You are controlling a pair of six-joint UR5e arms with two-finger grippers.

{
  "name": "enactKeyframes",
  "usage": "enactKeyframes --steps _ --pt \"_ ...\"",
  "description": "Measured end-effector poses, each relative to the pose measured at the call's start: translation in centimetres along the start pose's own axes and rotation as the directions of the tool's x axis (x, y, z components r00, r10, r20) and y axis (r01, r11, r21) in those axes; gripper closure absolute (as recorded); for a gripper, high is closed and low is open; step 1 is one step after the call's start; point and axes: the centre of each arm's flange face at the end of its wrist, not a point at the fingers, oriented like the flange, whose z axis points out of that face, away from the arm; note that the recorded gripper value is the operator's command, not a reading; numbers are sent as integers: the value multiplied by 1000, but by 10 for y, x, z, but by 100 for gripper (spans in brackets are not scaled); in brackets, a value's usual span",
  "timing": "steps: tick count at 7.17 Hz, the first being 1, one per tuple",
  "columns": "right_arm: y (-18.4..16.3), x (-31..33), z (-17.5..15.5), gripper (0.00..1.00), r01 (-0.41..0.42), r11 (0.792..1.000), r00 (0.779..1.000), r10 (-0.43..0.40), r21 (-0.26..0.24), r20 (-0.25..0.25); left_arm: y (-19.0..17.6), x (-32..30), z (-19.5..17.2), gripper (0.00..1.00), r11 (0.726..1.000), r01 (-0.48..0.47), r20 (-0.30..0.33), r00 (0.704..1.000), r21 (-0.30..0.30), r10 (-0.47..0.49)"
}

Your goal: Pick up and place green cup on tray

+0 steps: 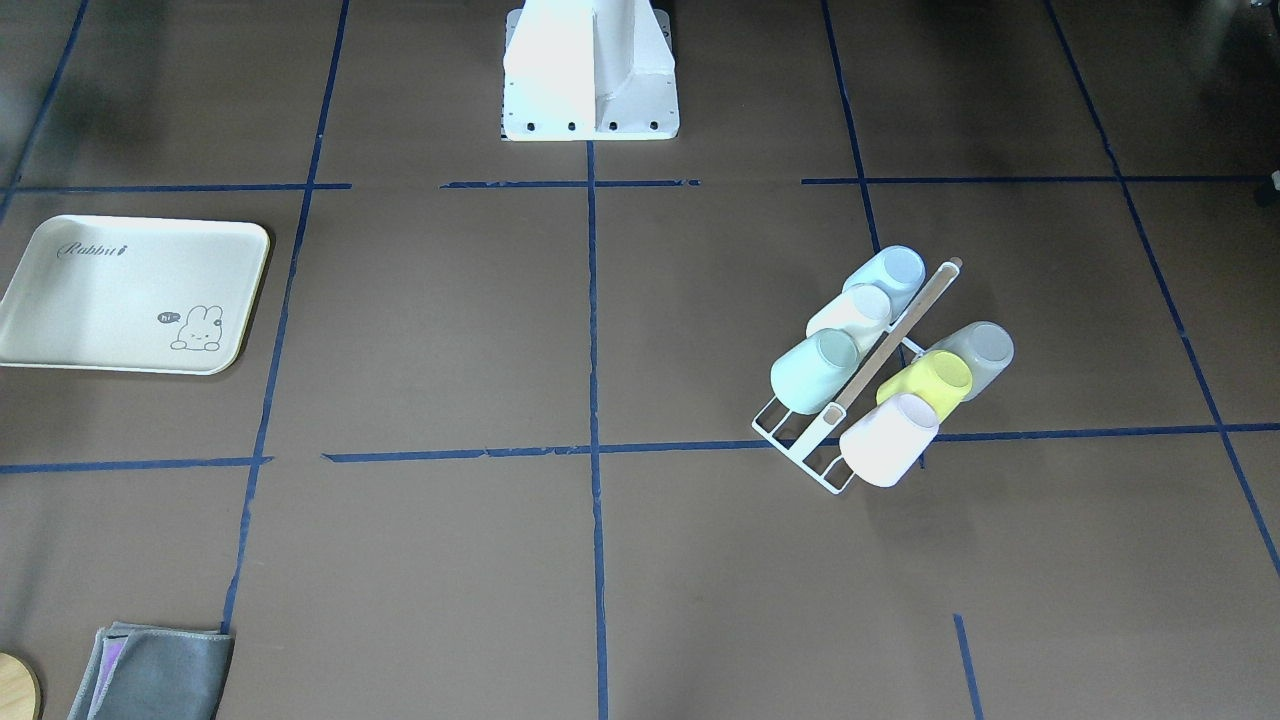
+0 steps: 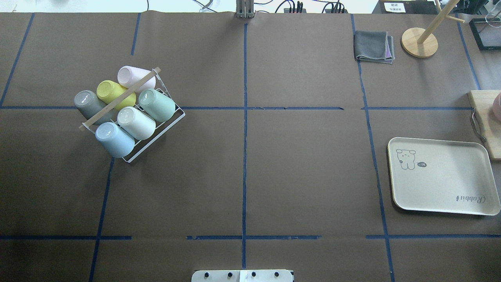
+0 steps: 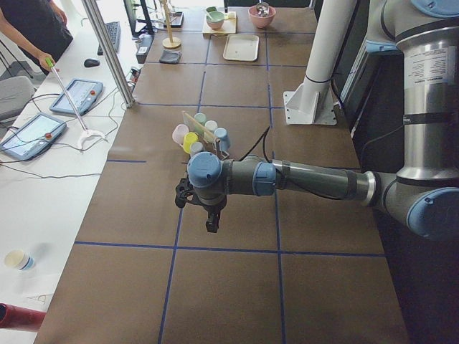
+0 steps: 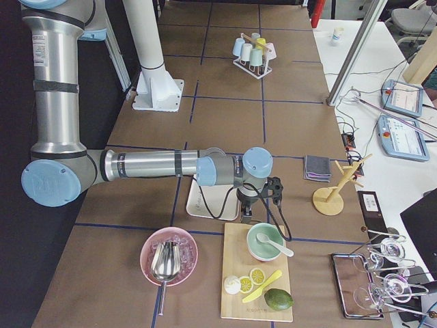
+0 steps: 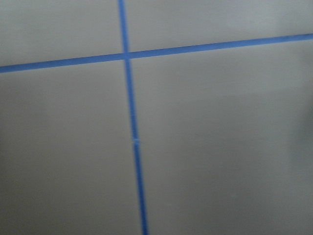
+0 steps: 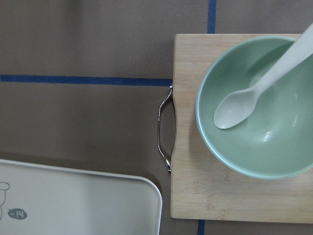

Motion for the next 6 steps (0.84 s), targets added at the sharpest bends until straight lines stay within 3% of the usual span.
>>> enactKeyframes --steps 6 --pt "4 -1 0 0 1 1000 1000 -1 4 0 8 1 -1 0 1000 -3 8 1000 1 3"
